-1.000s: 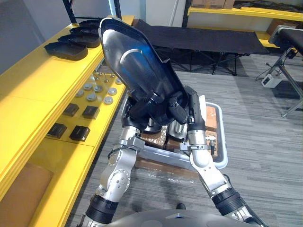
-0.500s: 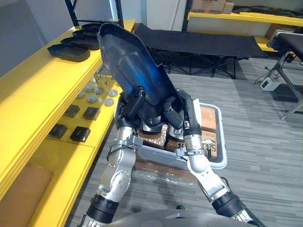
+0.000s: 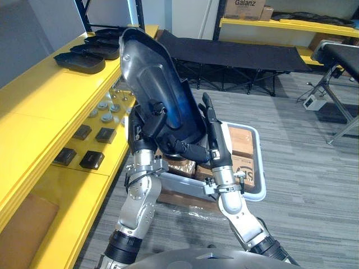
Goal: Walk over and take three plastic housings, then place them on the shelf
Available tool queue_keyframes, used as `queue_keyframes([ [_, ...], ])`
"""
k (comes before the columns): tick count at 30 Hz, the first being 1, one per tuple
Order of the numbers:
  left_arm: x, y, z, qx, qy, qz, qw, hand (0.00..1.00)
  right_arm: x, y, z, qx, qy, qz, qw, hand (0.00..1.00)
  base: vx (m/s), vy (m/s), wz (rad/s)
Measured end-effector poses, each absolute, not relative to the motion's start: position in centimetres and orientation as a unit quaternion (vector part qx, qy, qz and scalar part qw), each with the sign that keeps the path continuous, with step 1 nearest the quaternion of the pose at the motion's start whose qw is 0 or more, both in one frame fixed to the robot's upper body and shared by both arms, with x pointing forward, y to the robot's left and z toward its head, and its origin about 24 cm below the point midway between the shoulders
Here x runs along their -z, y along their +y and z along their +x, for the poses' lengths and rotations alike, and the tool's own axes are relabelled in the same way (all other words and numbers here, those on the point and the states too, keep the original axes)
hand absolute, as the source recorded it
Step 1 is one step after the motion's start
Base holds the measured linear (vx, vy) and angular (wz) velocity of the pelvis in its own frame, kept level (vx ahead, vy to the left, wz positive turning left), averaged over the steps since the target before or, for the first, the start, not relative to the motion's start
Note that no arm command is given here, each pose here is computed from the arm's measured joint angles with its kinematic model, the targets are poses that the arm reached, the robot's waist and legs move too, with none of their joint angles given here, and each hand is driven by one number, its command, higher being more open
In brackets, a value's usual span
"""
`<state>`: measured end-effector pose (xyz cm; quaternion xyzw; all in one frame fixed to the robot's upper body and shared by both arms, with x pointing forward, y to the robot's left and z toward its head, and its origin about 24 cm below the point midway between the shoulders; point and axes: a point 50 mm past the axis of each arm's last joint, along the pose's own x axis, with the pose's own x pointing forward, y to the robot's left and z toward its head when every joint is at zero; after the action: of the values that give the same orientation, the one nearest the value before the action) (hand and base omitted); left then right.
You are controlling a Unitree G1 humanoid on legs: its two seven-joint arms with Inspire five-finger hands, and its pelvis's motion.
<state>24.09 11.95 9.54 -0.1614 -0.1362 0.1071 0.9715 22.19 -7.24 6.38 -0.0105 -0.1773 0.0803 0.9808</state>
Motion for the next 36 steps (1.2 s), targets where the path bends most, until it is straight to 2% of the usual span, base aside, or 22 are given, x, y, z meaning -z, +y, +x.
queue_keyframes([
  [4,-10.0,13.7,23.9,-0.186,-0.173,-0.077,0.964,0.00,-6.0,-7.8,22.6,-0.126,-0.130,0.095,0.979,1.00,0.00,0.000,0.00],
  [7,-10.2,15.4,23.6,-0.254,-0.196,-0.014,0.947,0.00,-6.3,-9.0,22.7,-0.159,-0.104,0.201,0.961,1.00,0.00,0.000,0.00],
  [13,-10.3,16.9,23.3,-0.316,-0.204,0.005,0.926,0.00,-7.1,-11.2,22.8,-0.177,-0.120,0.267,0.940,1.00,0.00,0.003,-0.03],
  [19,-9.4,17.9,22.4,-0.330,-0.190,0.025,0.924,0.00,-5.6,-14.4,21.7,-0.143,-0.096,0.305,0.937,1.00,-0.01,0.002,-0.11],
  [25,-7.5,18.3,20.7,-0.317,-0.156,-0.010,0.936,0.00,-3.6,-17.7,20.5,-0.035,-0.067,0.264,0.962,1.00,0.00,0.009,-0.18],
  [30,-6.6,18.8,19.8,-0.330,-0.138,-0.029,0.933,0.00,-3.0,-17.3,20.6,-0.027,-0.050,0.256,0.965,1.00,0.00,0.001,0.13],
  [36,-7.2,20.2,17.5,-0.331,-0.141,-0.029,0.933,0.00,-2.4,-14.5,23.1,-0.049,-0.015,0.232,0.971,1.00,-0.01,-0.017,0.67],
])
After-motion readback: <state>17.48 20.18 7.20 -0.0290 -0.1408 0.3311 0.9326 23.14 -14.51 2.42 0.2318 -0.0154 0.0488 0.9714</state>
